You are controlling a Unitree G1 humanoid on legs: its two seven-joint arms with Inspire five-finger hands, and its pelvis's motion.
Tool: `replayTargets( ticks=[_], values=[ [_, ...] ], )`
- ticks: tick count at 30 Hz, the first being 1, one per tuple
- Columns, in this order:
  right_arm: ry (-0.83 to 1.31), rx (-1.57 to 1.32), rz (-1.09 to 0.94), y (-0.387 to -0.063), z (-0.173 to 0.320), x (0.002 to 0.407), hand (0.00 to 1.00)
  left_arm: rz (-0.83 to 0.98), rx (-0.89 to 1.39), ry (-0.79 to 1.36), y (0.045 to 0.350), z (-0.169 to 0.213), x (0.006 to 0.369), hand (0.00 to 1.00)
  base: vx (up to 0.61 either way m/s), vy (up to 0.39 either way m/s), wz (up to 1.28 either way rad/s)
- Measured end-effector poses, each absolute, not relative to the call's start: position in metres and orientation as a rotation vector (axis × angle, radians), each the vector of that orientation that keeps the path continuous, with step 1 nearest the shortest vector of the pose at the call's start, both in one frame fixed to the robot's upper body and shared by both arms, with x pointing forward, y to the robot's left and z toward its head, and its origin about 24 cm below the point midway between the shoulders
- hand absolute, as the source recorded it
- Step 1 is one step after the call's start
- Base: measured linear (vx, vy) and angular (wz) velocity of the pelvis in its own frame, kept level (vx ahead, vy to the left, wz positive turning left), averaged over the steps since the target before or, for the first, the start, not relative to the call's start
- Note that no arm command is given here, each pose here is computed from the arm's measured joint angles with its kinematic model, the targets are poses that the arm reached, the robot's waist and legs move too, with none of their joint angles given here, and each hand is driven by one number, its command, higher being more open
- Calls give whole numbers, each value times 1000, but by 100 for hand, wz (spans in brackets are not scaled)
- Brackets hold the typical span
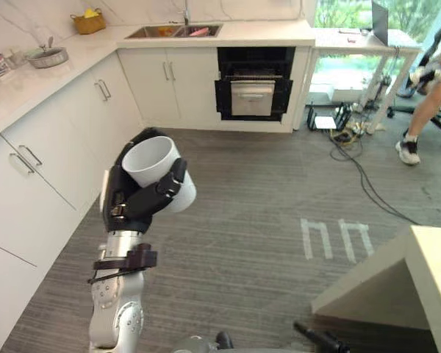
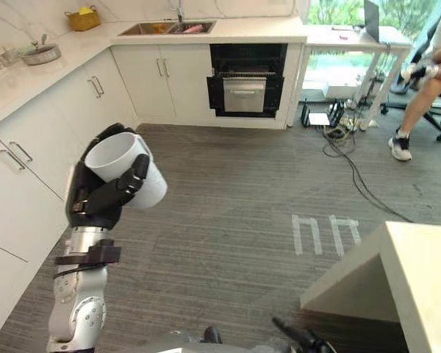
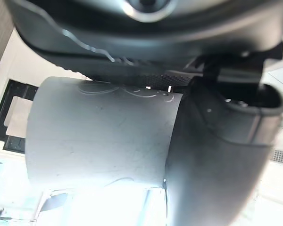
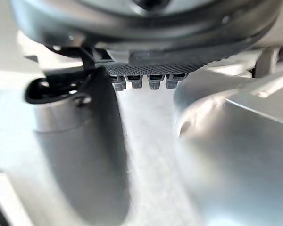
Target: Walk over to the sink, pick up the cup, carry it to the dishwasher, place the cup inside the dishwasher, then close the dishwasher door
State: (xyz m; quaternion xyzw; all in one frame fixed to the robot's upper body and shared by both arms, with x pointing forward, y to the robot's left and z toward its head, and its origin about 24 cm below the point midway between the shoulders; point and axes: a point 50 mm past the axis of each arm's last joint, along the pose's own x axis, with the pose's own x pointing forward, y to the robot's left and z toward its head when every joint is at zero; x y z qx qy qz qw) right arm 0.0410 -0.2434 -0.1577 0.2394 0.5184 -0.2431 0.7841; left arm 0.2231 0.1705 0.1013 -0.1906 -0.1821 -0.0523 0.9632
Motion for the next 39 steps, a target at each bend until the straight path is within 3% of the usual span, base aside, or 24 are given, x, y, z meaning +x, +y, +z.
replayTargets(
  ticks=[4, 9, 21, 39],
  values=[
    [1112, 723, -566, -207, -166, 24, 100, -115, -341, -292, 172, 89, 231, 0, 228, 48, 96],
    [1095, 730, -560, -207, -166, 16, 100, -161, -325, -264, 166, 90, 235, 0, 326, 32, 67],
    [1027, 781, -479, -216, -164, 42, 100, -180, -263, -192, 167, 76, 241, 0, 205, 2, -9],
    [1047, 705, -389, -212, -164, 41, 100, -277, -190, -119, 146, 60, 231, 0, 6, -20, -2]
  ],
)
